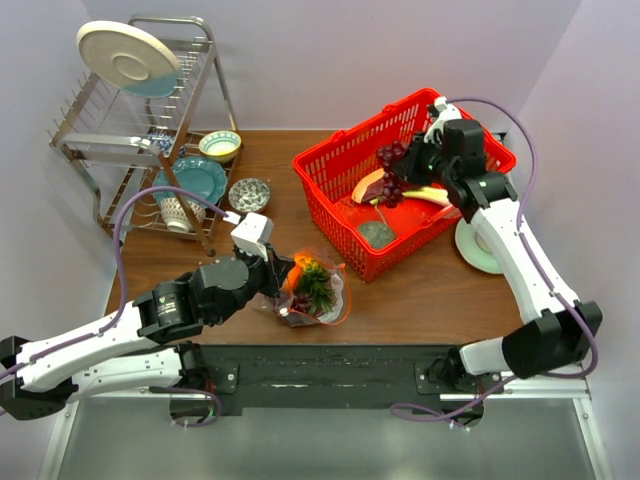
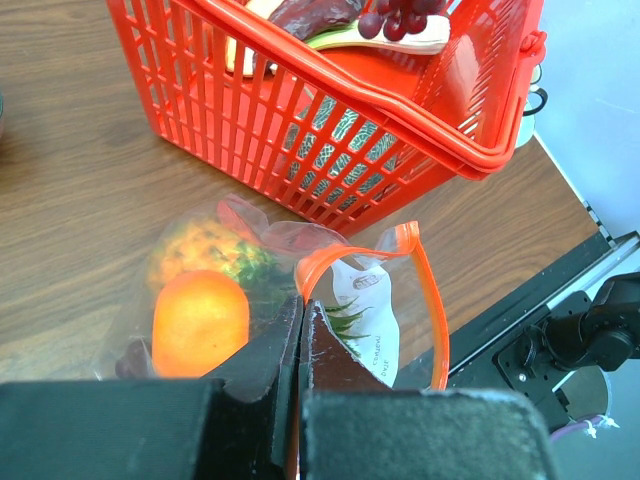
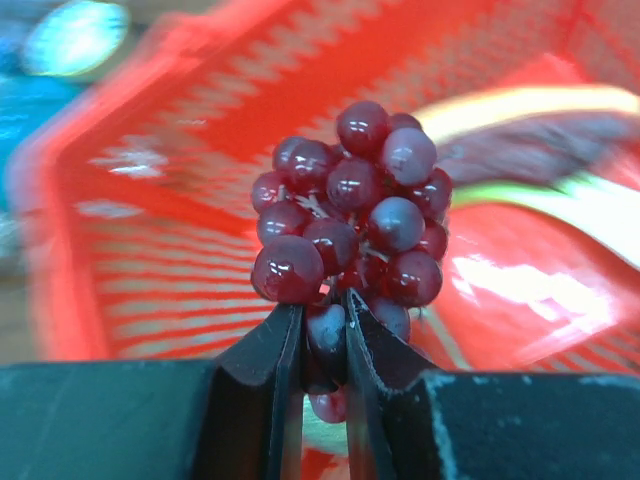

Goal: Place the food in the zip-top bag and seal the zipper
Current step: Pick up the fake fruit from the bin, then place the fake fruit in the zipper food storage bag.

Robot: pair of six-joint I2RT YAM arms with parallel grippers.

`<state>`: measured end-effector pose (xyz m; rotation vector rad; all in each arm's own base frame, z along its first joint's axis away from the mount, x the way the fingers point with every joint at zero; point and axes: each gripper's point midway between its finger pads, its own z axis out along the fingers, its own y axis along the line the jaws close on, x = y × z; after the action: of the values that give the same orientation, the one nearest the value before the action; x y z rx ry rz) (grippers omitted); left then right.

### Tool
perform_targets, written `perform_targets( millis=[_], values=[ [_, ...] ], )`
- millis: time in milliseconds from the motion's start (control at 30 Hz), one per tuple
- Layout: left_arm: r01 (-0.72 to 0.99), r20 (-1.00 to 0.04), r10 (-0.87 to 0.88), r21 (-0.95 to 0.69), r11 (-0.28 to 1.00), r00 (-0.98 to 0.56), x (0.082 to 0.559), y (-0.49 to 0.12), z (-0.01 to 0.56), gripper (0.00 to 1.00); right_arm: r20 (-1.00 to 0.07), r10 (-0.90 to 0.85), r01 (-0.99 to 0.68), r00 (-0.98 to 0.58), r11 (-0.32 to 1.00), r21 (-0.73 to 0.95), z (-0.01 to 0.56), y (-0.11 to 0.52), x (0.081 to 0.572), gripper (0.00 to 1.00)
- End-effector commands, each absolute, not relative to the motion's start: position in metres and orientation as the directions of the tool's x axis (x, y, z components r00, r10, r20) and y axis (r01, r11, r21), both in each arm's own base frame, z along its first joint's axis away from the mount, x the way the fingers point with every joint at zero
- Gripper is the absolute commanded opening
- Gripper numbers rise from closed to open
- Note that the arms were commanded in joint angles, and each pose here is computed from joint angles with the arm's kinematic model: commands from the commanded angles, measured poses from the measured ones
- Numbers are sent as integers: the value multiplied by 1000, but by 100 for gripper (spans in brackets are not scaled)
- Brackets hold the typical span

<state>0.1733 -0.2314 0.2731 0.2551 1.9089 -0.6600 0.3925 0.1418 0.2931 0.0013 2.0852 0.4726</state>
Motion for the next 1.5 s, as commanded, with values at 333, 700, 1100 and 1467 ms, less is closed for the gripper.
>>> perform_targets(
  millis=[333,700,1100,1467],
  values=[
    [482,-919,-165,-334,810,-359,181,-239,305,0,-849,187,-813,-494,246,528,427,241,244,10],
    [492,-930,-143,-304,816,-338,189,-253,324,0,-837,43,-835,-546,60,548,386,283,154,8],
    [532,-889,-236,-429,730,-394,178,-269,357,0,-841,-7,-825,-541,198,529,315,274,153,4],
    [544,-872,-274,-471,695,-405,177,-277,378,0,-795,-56,-775,-605,274,570,258,279,150,0]
  ],
)
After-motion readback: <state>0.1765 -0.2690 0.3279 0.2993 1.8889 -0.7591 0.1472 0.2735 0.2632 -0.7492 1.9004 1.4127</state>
